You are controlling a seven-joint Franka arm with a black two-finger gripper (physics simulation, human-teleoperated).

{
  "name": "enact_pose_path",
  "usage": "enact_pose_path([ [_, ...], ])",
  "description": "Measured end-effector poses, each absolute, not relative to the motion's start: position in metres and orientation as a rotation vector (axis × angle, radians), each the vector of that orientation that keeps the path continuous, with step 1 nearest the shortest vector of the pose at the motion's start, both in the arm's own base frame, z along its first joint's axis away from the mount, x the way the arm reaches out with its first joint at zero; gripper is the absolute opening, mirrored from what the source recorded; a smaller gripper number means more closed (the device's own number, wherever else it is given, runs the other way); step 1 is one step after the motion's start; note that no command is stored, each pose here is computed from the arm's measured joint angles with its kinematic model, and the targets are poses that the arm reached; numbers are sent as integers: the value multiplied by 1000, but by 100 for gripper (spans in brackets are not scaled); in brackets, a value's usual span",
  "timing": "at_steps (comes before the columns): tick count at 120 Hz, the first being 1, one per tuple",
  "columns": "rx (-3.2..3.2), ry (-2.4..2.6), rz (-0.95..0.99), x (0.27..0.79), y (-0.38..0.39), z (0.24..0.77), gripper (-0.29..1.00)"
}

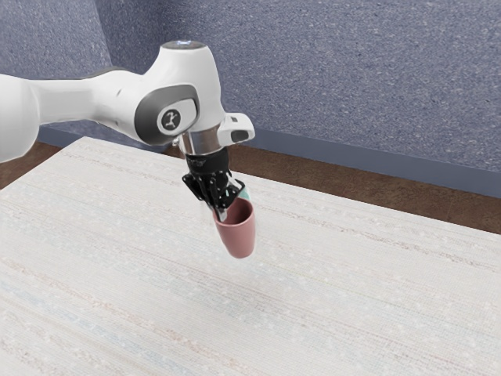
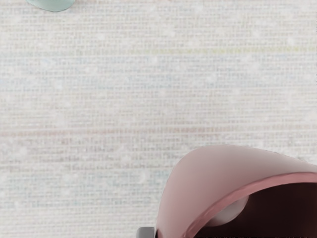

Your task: Place the right cup onto the left cup

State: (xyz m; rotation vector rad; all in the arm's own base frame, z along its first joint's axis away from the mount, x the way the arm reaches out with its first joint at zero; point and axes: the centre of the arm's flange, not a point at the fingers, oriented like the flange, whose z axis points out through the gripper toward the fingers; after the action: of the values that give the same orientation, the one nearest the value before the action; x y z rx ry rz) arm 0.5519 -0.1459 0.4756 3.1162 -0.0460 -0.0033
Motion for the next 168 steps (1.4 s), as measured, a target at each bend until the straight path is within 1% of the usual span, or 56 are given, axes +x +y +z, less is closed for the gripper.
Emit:
enact_pose_path([
  [15,3117,-22,-2,565,-138,490,-8],
  [39,3120,26,6,604,-125,502,-8],
  [60,3129,46,-14,636,-119,499,-8],
  [78,3134,77,-15,646,-104,505,-8],
  [104,3133,152,-29,656,-68,501,-8],
  [151,3131,168,11,700,-61,485,-8],
  [168,3128,203,31,709,-45,479,-8],
])
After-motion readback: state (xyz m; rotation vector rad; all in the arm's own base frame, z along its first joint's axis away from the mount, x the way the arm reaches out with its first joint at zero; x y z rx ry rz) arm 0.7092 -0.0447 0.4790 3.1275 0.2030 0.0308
